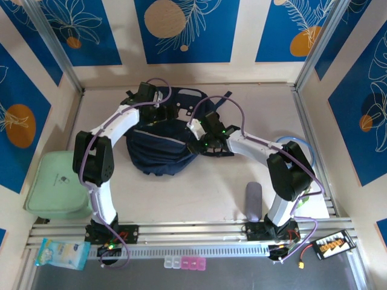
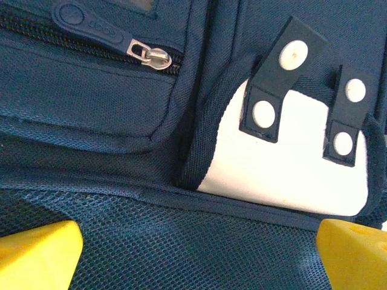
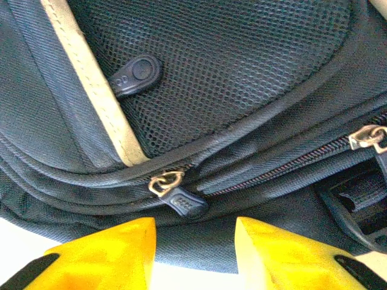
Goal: Pack books, pencil case, and school supplies into a backpack
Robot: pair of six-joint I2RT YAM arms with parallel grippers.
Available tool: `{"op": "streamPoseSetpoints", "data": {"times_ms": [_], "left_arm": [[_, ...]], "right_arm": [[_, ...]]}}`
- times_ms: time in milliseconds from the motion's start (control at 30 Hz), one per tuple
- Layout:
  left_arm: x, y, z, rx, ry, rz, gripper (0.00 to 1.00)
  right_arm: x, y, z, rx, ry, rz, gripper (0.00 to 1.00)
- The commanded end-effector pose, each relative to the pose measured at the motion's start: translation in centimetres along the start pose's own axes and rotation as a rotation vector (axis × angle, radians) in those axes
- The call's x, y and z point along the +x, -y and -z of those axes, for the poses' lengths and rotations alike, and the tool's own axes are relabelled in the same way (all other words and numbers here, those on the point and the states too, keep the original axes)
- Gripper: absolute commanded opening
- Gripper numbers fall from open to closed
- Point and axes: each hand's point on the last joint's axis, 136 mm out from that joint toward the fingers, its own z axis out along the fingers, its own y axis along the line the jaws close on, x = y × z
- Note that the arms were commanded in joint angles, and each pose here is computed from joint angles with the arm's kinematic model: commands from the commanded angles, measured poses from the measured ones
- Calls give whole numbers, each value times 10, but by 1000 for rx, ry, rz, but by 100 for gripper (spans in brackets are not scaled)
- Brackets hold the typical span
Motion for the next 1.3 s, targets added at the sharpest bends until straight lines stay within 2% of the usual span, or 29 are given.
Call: {"op": "streamPoseSetpoints", "data": {"times_ms": [0,200,467,700,967,1100,1267], "left_arm": [[3,-16,-6,-45,-46,36,100],[6,-21,-13,-49,-79,59,100],[11,-30,-22,-61,-102,73,100],[12,-34,-26,-60,-114,81,100],[14,-38,-27,-61,-123,90,100],[13,-38,-26,-58,-119,95,100],[6,-30,-23,-26,-95,95,100]], "right_arm": [[-16,-5,-4,-24,41,43,40],[-19,-7,-16,-50,32,73,39],[-9,-22,-15,-165,-6,92,39],[-4,-14,-23,-118,-22,119,38],[-12,-2,-35,-55,-33,123,21],[-7,-10,-26,-78,-41,125,7],[-4,-18,-7,-123,-21,94,0]]}}
